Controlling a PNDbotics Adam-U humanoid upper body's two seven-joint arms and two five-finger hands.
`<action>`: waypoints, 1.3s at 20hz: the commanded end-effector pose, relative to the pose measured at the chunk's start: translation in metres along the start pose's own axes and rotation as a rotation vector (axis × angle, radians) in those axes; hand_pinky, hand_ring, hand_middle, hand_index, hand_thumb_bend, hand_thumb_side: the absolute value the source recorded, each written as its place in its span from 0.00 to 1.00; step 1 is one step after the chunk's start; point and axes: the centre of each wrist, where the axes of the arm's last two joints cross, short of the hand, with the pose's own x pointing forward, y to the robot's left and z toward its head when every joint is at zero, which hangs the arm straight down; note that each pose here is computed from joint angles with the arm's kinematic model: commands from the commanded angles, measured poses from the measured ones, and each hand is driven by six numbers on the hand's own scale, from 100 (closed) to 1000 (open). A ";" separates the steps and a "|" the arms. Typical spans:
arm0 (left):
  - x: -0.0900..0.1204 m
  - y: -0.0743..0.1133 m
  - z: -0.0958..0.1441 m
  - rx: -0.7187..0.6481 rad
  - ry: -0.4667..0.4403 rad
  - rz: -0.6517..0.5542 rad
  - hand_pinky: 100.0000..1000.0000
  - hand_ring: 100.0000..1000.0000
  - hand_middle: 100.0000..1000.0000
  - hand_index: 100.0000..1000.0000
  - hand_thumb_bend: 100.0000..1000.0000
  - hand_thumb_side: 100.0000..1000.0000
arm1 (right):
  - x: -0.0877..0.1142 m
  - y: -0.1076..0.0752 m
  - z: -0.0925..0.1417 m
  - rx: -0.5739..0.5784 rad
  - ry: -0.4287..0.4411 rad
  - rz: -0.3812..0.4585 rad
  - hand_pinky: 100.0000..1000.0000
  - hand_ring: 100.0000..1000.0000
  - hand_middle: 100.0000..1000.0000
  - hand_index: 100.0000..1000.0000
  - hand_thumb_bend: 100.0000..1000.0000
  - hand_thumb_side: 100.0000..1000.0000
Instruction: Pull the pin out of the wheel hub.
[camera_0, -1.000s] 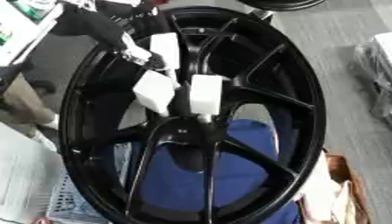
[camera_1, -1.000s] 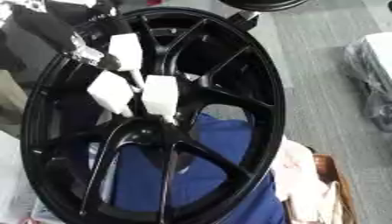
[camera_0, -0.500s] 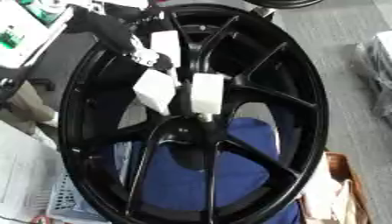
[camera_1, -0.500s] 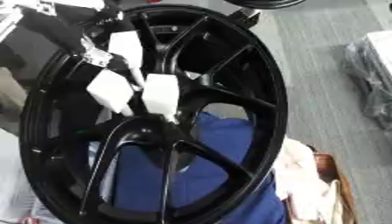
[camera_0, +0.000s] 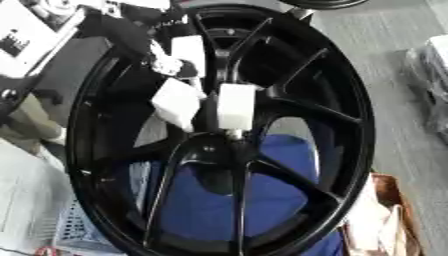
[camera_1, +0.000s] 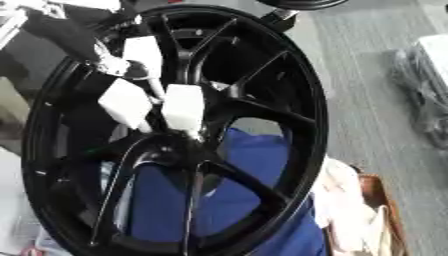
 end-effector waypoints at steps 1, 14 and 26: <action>0.006 0.010 0.006 0.025 -0.005 -0.029 0.78 0.65 0.51 0.70 0.31 0.36 | 0.005 -0.004 -0.003 -0.013 -0.019 0.005 0.71 0.68 0.68 0.77 0.00 0.39; 0.003 0.008 0.003 0.046 0.000 -0.026 0.72 0.52 0.38 0.57 0.10 0.18 | 0.004 -0.004 -0.003 -0.019 -0.019 -0.001 0.71 0.68 0.68 0.77 0.00 0.40; 0.010 0.018 0.017 0.139 -0.010 -0.022 0.68 0.47 0.28 0.47 0.00 0.21 | 0.003 -0.004 -0.002 -0.018 -0.013 -0.001 0.71 0.68 0.68 0.77 0.00 0.40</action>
